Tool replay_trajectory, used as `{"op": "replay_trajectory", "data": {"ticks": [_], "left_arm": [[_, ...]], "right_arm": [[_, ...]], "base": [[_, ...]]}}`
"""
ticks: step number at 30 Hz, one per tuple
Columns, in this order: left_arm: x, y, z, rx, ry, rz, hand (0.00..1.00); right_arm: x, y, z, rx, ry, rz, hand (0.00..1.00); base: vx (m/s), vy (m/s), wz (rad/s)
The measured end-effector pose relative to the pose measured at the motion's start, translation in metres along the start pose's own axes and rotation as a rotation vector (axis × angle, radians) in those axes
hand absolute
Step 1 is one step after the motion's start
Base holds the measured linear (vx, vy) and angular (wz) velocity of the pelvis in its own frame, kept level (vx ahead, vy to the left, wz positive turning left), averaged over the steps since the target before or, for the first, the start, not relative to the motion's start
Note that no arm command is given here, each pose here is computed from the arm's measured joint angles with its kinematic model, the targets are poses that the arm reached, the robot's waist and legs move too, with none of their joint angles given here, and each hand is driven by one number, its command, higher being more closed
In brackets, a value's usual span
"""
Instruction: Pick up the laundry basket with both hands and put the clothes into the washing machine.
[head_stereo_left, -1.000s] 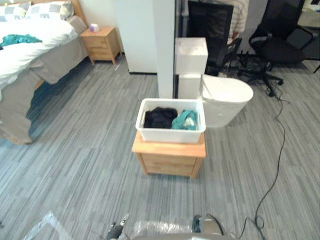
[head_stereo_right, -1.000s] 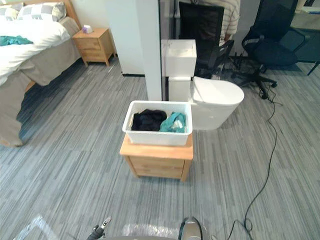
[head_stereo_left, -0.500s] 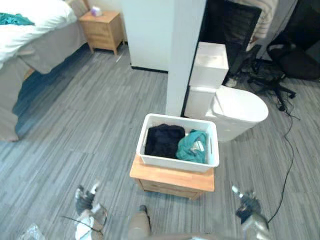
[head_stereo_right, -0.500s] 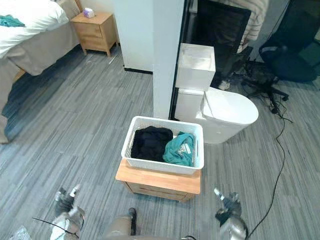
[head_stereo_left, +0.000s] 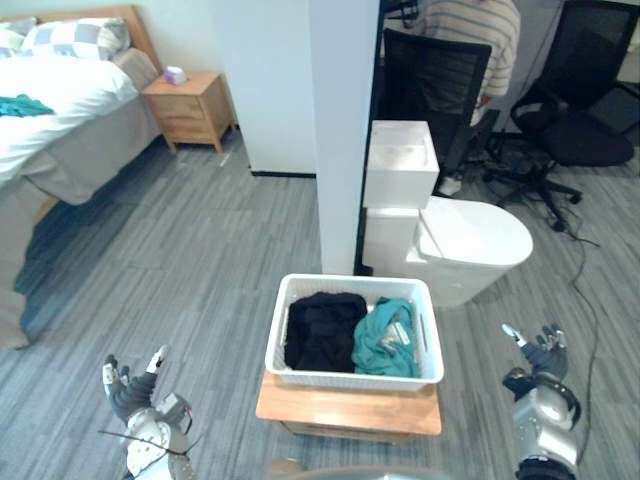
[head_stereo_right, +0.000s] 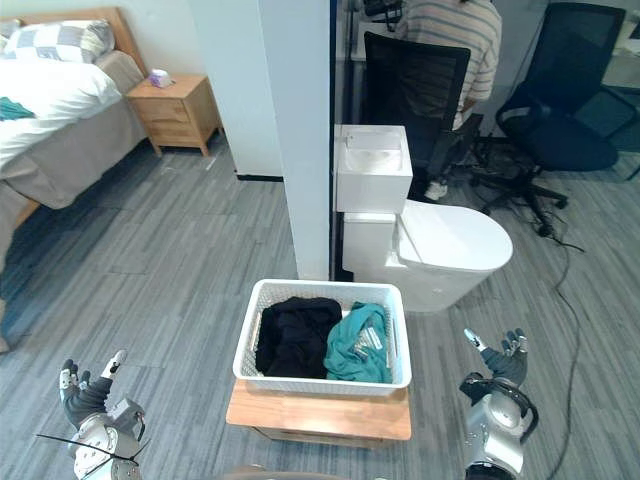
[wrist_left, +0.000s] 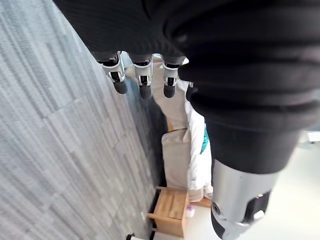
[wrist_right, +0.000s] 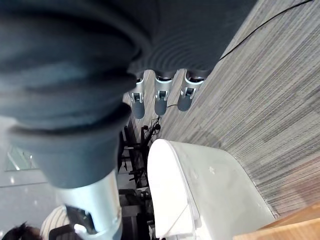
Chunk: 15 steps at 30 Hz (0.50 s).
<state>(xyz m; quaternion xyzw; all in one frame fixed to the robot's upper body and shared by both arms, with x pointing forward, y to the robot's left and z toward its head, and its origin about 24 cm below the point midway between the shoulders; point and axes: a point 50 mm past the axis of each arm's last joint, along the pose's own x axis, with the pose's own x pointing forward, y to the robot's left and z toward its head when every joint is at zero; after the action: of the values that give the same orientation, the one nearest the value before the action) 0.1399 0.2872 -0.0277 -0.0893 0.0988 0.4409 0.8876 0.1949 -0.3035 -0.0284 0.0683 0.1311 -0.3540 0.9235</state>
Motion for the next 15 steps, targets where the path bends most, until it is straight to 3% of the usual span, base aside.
{"op": "replay_trajectory", "data": {"ticks": [5, 8, 11, 15], "left_arm": [[0.01, -0.014, 0.017, 0.046, -0.048, -0.119, 0.0], [0.022, -0.044, 0.035, 0.082, -0.095, -0.264, 0.0], [0.04, -0.099, 0.057, 0.107, -0.126, -0.445, 0.0], [0.058, -0.129, 0.095, 0.113, -0.195, -0.54, 0.0]], "right_arm": [[0.015, 0.024, 0.017, -0.07, -0.018, 0.141, 0.0], [0.034, 0.056, 0.028, -0.114, 0.01, 0.242, 0.0], [0.054, 0.098, 0.062, -0.136, -0.01, 0.353, 0.0], [0.063, 0.124, 0.083, -0.071, 0.031, 0.413, 0.0]], "base": [[0.03, -0.048, 0.15], [-0.09, -0.005, 0.16], [-0.17, 0.028, 0.02], [-0.19, 0.039, 0.01]]}}
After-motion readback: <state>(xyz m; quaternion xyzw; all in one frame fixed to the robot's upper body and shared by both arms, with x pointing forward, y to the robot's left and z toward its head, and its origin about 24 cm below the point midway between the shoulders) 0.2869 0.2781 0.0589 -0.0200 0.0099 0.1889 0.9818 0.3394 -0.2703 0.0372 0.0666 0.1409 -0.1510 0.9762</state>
